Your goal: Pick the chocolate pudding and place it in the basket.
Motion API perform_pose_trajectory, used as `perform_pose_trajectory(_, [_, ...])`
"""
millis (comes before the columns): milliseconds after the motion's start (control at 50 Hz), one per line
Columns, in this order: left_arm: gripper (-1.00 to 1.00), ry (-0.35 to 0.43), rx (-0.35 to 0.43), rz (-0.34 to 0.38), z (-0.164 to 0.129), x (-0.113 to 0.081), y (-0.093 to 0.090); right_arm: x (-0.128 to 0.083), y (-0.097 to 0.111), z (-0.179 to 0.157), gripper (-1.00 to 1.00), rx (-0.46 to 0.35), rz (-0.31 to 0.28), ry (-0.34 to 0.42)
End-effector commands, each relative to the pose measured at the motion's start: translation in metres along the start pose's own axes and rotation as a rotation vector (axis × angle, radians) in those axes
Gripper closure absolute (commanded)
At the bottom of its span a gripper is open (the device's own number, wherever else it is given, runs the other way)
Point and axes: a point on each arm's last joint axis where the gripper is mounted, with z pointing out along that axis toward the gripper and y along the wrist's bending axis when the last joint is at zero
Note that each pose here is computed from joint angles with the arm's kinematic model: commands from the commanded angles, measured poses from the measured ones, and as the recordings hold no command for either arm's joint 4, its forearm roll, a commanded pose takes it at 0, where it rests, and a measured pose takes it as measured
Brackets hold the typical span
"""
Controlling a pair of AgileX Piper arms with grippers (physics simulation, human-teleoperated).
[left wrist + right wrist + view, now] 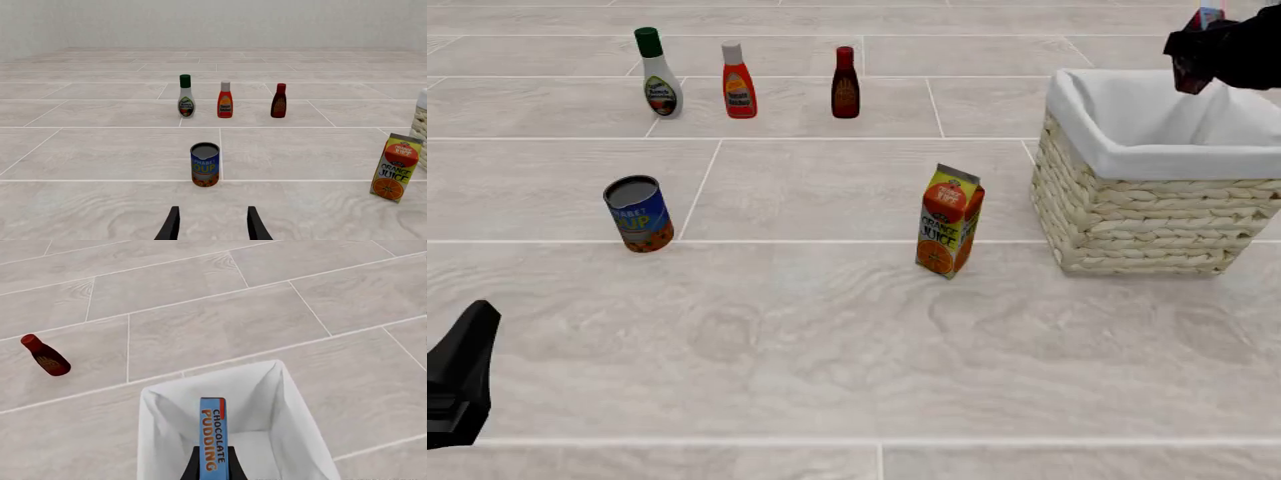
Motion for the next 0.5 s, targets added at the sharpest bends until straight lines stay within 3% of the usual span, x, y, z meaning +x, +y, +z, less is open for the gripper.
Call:
perform_pose_trajectory(20, [-1.00,0.000,0.000,0.000,0.000,0.000,0.000,0.005,-0.005,0.007,1.00,0.011,0.006,0.011])
perform_pose_trajectory(100, [-1.00,0.000,0.000,0.000,0.000,0.000,0.000,0.009,-0.005,0.011,1.00,0.012,0.006,0.019])
perform_pose_trajectory(120, [-1.00,0.000,0.000,0.000,0.000,0.000,0.000,0.013,-0.008,0.018,1.00,0.021,0.017,0.052])
perform_pose_trajectory(500, [-1.00,0.000,0.000,0.000,0.000,0.000,0.000,0.028,-0.018,0.031,1.00,0.042,0.019,0.065])
